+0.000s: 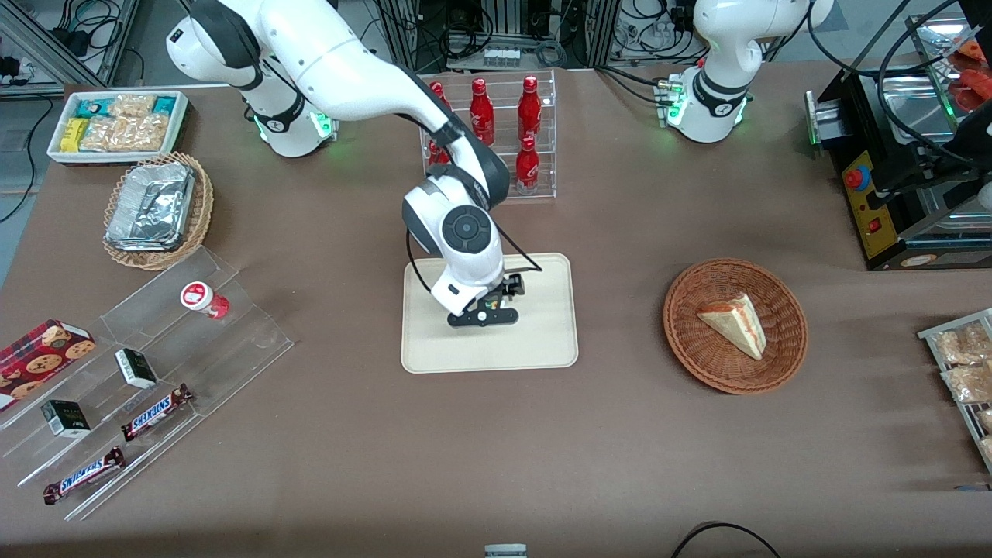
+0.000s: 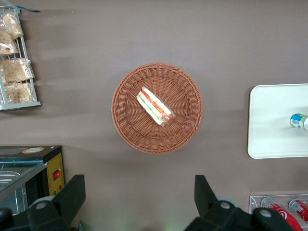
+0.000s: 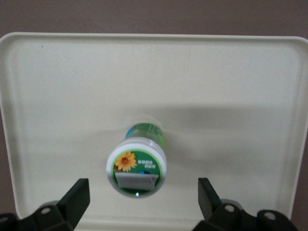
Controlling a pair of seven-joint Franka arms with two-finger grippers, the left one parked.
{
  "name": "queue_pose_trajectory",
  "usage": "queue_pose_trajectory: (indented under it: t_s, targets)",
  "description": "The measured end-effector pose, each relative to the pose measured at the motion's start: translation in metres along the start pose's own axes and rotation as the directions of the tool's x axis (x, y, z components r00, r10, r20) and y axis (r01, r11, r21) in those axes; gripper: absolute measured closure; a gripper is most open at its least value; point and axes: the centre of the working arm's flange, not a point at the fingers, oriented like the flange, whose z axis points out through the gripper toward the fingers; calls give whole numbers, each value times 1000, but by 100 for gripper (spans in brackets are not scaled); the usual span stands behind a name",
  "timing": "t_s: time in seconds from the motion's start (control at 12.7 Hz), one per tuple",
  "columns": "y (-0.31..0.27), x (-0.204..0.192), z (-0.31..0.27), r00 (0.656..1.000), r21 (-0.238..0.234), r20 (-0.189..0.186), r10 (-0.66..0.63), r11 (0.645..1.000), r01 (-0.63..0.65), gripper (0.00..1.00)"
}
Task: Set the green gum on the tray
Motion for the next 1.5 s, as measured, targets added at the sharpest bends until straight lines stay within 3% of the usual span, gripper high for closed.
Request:
queue_pose_trajectory:
  t_s: [0.39, 0.87, 1.1, 1.5]
  targets:
    - [47, -8, -107, 991, -26, 103, -81, 996, 84, 0]
    - [111, -6, -173, 972, -11, 173, -159, 987, 163, 0]
    - [153, 13, -183, 960, 12, 174, -219, 975, 220, 0]
    - [286, 50, -210, 989, 56, 114, -96, 994, 90, 0]
